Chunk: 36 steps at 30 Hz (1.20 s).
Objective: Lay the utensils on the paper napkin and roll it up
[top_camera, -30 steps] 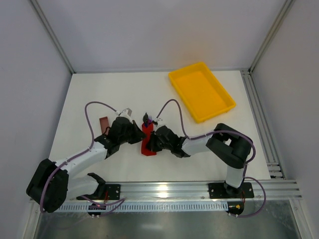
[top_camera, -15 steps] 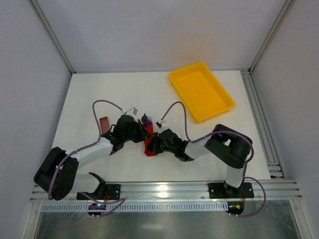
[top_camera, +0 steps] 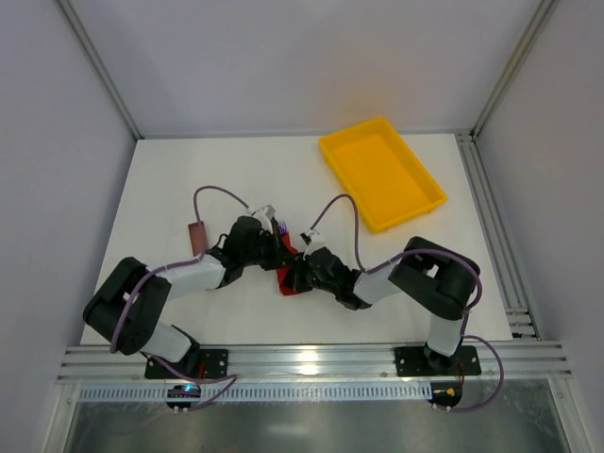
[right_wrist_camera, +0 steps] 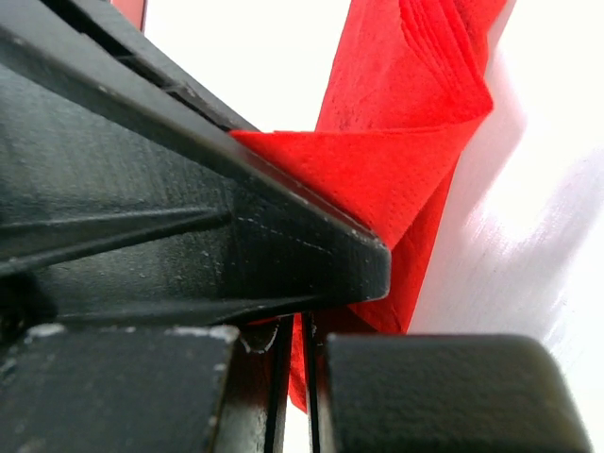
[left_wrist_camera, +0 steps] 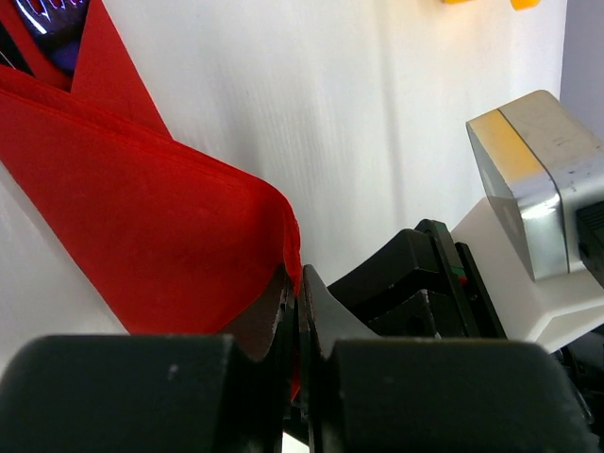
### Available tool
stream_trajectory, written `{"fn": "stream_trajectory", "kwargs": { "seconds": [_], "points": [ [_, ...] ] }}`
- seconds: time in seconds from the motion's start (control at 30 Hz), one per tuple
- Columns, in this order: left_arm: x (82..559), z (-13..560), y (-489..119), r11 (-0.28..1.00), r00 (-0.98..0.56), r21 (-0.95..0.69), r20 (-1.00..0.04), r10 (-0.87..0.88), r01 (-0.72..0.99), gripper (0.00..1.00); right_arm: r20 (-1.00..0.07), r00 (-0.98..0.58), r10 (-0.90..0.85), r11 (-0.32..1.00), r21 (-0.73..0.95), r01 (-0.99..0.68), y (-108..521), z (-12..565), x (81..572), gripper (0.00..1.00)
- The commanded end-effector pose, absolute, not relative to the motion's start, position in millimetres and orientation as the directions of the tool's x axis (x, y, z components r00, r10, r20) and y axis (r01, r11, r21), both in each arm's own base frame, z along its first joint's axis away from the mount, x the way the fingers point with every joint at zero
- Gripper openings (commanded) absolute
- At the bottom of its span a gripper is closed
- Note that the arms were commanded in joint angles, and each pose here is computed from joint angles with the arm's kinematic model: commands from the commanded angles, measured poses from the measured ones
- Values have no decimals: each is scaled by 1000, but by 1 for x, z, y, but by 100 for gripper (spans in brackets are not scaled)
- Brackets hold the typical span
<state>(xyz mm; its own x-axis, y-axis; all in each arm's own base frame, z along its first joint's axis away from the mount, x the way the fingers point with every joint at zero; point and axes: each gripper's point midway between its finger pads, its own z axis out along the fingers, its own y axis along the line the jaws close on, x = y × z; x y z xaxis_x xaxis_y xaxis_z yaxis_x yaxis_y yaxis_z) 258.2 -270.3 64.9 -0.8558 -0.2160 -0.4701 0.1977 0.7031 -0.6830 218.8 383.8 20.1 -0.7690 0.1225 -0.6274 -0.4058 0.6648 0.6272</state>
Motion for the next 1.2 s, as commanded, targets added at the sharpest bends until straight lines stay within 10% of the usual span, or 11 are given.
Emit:
{"fn": "stream_trajectory", "kwargs": {
  "seconds": [0.0,0.77,1.17],
  "points": [
    [270,107,-300,579,-797,-725,-570,-200,373,5,-622,-780,61,712,575,-403,370,-4,209,7],
    [267,60,-303,605,-845,-725,-512,-154,329,9,-682,-724,102,774,512,-373,324,41,207,14],
    [269,56,-306,610,-852,-727,-500,-154,316,12,-676,-706,212,720,597,-354,318,79,202,61]
  ]
}}
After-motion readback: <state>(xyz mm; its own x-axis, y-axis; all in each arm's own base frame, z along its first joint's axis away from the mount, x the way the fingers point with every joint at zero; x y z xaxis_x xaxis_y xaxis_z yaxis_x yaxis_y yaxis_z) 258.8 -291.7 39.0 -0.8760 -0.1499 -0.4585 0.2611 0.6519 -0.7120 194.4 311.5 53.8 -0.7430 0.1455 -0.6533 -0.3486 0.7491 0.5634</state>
